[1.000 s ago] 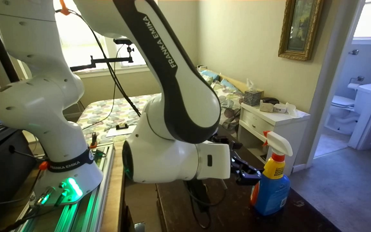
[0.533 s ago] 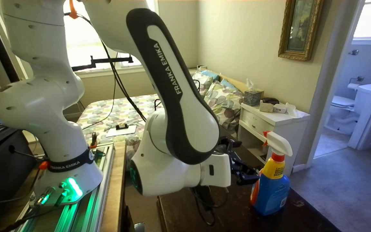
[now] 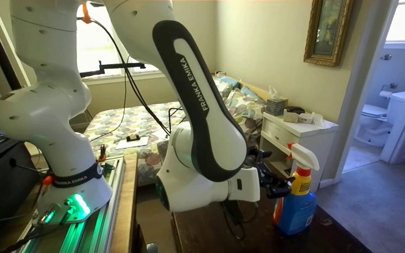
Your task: Move the blue bottle forwards
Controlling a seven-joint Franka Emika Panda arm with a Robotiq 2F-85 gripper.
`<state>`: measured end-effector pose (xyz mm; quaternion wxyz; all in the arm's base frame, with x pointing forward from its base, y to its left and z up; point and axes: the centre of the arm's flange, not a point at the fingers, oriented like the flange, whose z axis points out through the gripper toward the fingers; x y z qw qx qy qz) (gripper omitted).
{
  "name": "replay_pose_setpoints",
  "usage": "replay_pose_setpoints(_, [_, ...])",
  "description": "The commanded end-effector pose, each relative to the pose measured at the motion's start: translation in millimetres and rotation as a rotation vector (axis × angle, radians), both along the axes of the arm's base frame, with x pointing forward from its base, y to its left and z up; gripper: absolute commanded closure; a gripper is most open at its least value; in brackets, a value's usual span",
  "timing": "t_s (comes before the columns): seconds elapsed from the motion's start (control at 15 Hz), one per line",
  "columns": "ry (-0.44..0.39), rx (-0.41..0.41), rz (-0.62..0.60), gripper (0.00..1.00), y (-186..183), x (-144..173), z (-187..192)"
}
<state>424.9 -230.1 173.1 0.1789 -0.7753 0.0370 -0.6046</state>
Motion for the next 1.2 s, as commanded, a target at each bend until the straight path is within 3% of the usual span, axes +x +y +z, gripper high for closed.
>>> replay_pose_setpoints(0.0, [-0.027,-0.002,-0.009,0.0,5.3,20.4,-10.0])
replay_pose_setpoints(1.13, [-0.012,0.0,0.003,0.0,6.4,17.4,-2.9])
